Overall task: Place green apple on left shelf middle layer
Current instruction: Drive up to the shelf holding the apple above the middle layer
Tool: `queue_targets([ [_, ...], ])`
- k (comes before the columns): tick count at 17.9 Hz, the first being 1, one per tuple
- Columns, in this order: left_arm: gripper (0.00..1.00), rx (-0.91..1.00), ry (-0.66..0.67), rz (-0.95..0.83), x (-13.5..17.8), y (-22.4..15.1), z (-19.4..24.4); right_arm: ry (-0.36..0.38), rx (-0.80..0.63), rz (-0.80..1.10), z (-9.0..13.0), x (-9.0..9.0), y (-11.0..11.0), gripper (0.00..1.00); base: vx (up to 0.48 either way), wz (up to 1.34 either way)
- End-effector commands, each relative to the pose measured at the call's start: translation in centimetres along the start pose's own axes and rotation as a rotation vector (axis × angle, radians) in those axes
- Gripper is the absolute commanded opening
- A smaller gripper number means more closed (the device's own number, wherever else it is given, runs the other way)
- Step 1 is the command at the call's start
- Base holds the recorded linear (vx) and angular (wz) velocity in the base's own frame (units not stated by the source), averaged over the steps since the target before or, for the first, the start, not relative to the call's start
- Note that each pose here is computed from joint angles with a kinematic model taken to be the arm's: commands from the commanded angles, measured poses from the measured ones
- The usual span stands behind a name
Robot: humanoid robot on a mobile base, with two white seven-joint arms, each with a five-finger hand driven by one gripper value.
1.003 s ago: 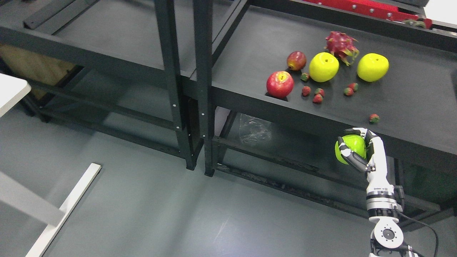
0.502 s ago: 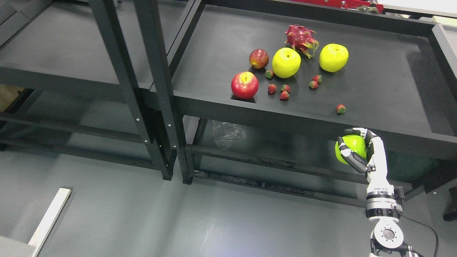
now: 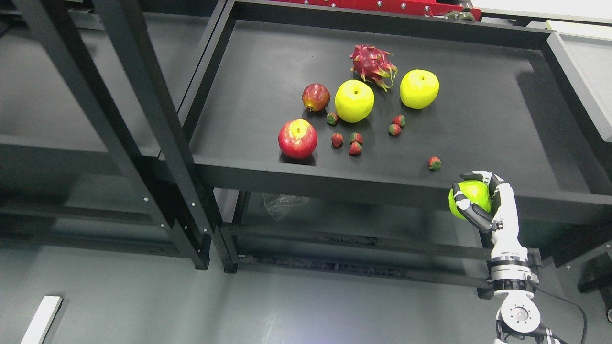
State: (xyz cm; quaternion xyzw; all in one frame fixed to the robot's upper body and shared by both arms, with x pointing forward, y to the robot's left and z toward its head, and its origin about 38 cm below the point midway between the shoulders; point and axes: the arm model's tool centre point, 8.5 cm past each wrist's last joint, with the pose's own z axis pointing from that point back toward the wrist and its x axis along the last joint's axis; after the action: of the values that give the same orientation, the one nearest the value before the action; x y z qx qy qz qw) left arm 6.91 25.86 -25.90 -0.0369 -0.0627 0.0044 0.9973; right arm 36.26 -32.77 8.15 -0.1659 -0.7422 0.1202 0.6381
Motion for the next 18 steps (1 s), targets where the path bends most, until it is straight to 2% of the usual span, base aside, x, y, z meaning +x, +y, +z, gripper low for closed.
queue_targets([
  [1, 1.00, 0.018, -0.001, -0.001, 0.03, 1.12, 0.17, -0.005, -0.001, 0.000, -0.16, 0.12, -0.03, 0.05, 0.269, -0.01],
  [9, 1.00, 0.018, -0.001, -0.001, 0.03, 1.12, 0.17, -0.002, 0.002, 0.003, -0.06, 0.03, -0.04, 0.05, 0.260, 0.05],
  [18, 1.00, 0.018, -0.001, -0.001, 0.03, 1.12, 0.17, -0.001, 0.002, 0.003, -0.05, -0.02, -0.04, 0.06, 0.145, -0.02],
])
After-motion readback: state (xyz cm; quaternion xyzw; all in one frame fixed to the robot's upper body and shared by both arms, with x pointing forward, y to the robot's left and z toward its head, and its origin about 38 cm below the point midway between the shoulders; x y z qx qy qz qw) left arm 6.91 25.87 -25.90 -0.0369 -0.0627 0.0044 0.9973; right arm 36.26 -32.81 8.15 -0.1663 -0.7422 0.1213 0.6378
